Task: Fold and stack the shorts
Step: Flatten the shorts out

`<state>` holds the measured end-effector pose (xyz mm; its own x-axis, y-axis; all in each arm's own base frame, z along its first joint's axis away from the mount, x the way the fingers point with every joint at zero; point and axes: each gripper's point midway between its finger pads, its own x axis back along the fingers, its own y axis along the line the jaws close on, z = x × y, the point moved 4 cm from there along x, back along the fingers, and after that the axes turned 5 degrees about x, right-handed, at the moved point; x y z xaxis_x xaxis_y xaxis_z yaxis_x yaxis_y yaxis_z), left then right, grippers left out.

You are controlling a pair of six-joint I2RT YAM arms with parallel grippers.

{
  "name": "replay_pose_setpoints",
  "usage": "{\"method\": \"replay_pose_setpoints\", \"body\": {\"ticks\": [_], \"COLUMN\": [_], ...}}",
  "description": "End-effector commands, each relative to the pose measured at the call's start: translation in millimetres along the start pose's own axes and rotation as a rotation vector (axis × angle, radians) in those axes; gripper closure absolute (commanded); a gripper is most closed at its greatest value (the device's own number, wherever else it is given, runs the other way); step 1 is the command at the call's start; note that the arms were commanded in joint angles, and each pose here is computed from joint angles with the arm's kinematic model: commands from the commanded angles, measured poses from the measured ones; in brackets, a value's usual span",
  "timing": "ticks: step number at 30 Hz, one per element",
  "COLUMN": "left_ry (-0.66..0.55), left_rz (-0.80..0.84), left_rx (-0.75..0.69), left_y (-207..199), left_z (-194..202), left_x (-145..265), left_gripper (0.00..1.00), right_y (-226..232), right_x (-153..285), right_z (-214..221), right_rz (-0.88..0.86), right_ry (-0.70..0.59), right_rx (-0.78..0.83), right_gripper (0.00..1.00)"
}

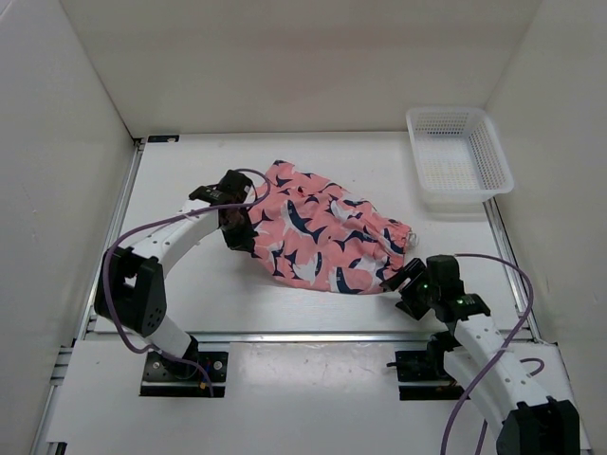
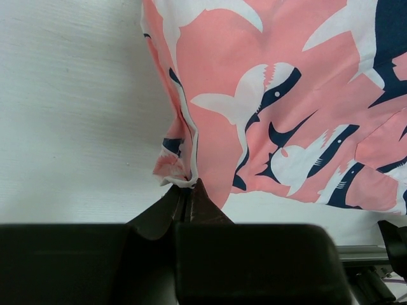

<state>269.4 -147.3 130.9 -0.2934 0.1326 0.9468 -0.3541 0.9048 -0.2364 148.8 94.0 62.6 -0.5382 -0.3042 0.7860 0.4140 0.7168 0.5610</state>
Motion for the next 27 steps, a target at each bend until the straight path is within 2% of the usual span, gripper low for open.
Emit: {"method": "replay_pose_setpoints", "body": {"ticks": [1, 7, 15, 19, 20, 23, 26, 27], "left_ry": [-0.044, -0.045, -0.047, -0.067, -0.068, -0.083, -0.094, -0.104], "left_rz": [0.048, 0.049, 0.02, 0.015, 0.011, 0.012, 0.01, 0.019], "left_rx": [-0.013, -0.013, -0.013, -0.003, 0.008, 0.023, 0.037, 0.028], "left_y": [-11.0, -15.8, -11.2, -5.9, -1.4, 5.0, 8.6, 7.2], "left_z": [-8.3, -12.8, -16.3, -22.9, -23.9, -29.3, -36.7, -38.5], "left_x": [12.3, 13.5, 14.7, 17.6, 18.0, 23.9, 34.0, 40.2], "left_gripper": [0.9, 0.9, 0.9, 0.9, 0.9, 0.9, 0.9, 0.9], "right_y": [0.3, -9.6, 3.1, 12.2, 12.4, 16.3, 26.3, 31.8], "right_x": [-6.4, -18.6, -38.0, -45.6, -48.9, -47.1, -34.8, -28.9], "right_z": [-9.7, -23.7, -39.3, -48.4, -47.3, -53.8, -66.4, -71.3], "right_rz": [-0.007, 0.126, 0.144, 0.164, 0.181, 0.199, 0.208, 0.204], "right_ry": [-0.069, -0.107, -0.109, -0.112, -0.102, -0.117, -0.159, -0.173], "right_rx": [-0.052, -0.063, -0.047, -0.039, -0.03, -0.029, 0.001, 0.014], "right_gripper": [0.22, 0.39, 0.4, 0.58, 0.7, 0.88, 1.0, 1.0]}}
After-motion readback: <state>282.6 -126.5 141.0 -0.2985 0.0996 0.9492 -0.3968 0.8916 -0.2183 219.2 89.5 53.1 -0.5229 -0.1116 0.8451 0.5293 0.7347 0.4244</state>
